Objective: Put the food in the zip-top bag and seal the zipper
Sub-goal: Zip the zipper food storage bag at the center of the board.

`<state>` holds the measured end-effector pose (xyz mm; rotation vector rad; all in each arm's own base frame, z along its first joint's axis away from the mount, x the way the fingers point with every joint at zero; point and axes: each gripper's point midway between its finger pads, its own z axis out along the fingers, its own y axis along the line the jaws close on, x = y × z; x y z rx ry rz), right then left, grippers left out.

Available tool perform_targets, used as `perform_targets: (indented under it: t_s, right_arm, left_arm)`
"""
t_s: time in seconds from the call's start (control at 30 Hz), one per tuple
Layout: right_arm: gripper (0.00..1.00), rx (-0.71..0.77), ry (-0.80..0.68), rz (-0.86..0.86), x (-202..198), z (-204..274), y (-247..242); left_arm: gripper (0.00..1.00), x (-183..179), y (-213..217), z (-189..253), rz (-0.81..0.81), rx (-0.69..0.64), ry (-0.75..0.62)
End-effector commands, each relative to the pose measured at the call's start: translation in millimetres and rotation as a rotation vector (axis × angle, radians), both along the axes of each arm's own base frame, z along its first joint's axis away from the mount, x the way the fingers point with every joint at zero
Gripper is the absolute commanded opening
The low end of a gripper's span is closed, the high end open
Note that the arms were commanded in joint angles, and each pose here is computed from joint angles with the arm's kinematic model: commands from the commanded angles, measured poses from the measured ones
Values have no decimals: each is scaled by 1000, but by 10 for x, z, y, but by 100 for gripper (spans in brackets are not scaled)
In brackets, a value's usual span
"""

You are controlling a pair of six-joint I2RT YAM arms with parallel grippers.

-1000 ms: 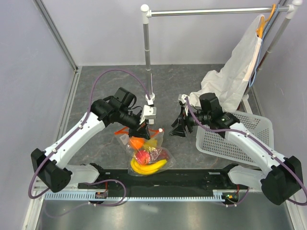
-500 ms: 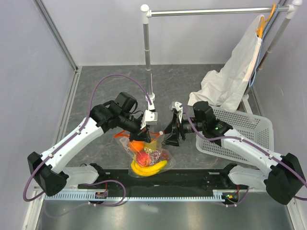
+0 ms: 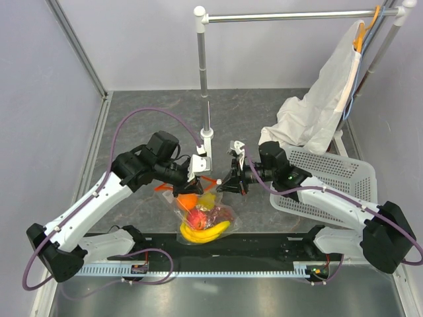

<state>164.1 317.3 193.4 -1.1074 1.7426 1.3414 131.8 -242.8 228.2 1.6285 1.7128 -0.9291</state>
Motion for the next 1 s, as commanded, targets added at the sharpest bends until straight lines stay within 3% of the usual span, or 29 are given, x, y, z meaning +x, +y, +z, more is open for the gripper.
perform_targets:
  t_s: [0.0, 0.07, 0.13, 0.17, 0.2, 0.3, 0.5, 0.97]
  right_arm:
    - [0, 94, -194, 1, 154, 506, 85]
    - [0, 116, -267, 22, 161, 698, 96]
    - [0, 117, -337, 49, 135, 803, 71]
    - [0, 113, -354, 57, 116, 818, 61]
    - [0, 105, -366, 62, 88, 819, 32]
    - [0, 87, -394, 83, 30, 778, -13]
    - [0, 60, -443, 108, -53, 691, -63]
    - [0, 38, -466, 125, -90, 681, -105]
  left_arm:
    - [4, 235, 116, 82, 137, 34, -109]
    - [9, 371, 208, 143, 209, 49, -147]
    - [22, 368, 243, 225, 224, 27, -149]
    - [32, 328, 252, 287, 224, 6, -153]
    - [51, 316, 236, 358, 222, -21, -163]
    - [66, 221, 108, 620, 176, -141, -165]
    - [63, 332, -172, 813, 162, -221, -117]
    - [57, 209, -634, 677, 59, -203, -106]
